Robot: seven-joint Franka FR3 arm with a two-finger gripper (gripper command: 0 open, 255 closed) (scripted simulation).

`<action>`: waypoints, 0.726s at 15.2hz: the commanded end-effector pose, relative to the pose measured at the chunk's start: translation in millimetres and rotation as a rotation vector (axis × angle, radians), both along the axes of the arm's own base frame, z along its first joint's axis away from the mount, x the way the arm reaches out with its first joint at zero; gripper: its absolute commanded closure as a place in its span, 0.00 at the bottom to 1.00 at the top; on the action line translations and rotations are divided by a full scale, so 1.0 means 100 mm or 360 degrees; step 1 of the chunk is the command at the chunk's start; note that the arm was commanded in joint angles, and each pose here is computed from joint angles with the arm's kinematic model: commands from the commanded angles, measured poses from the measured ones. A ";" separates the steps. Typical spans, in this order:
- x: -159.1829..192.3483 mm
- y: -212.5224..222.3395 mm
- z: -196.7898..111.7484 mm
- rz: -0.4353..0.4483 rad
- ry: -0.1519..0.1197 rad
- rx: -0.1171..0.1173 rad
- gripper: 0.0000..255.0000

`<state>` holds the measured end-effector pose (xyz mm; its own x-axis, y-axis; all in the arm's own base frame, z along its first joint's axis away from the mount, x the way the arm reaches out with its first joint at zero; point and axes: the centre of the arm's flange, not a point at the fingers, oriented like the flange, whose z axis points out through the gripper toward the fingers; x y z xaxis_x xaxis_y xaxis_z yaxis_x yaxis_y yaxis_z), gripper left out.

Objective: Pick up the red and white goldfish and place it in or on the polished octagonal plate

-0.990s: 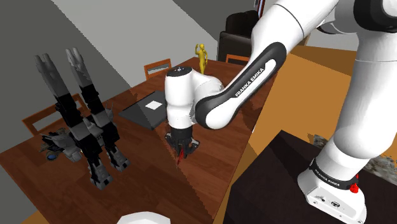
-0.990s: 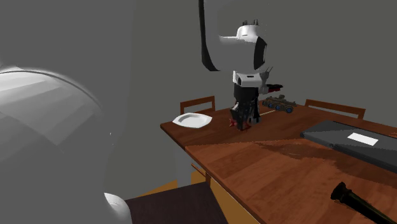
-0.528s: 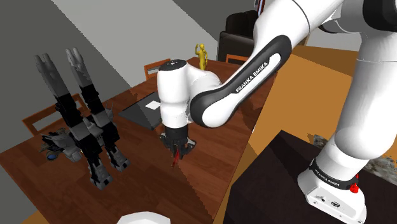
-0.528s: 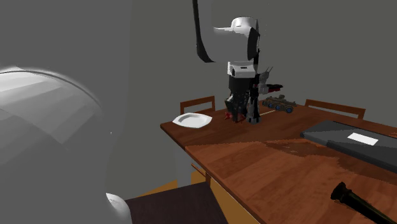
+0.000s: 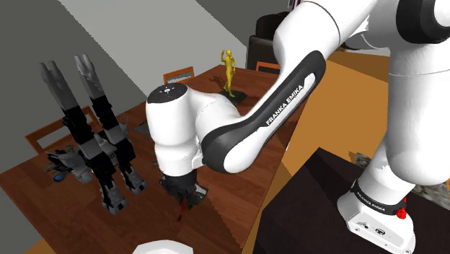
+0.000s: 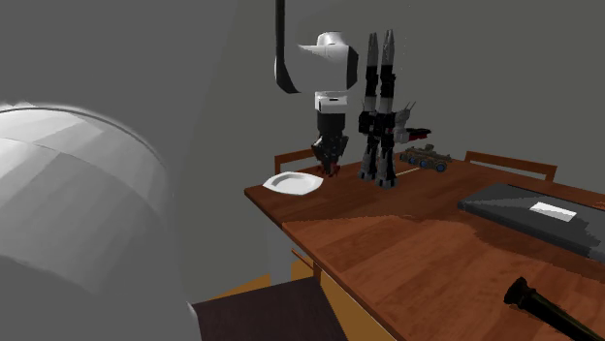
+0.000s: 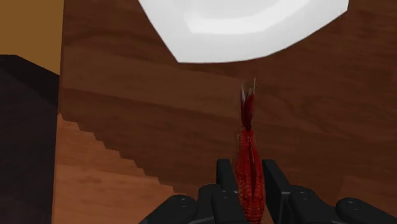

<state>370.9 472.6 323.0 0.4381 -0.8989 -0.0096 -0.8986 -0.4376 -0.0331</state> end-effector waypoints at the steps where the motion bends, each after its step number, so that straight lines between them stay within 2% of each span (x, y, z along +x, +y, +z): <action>1: -0.11 0.23 0.02 -0.0003 -0.0001 -0.0001 1.00; 11: -0.67 1.43 0.04 -0.0003 -0.0001 -0.0001 1.00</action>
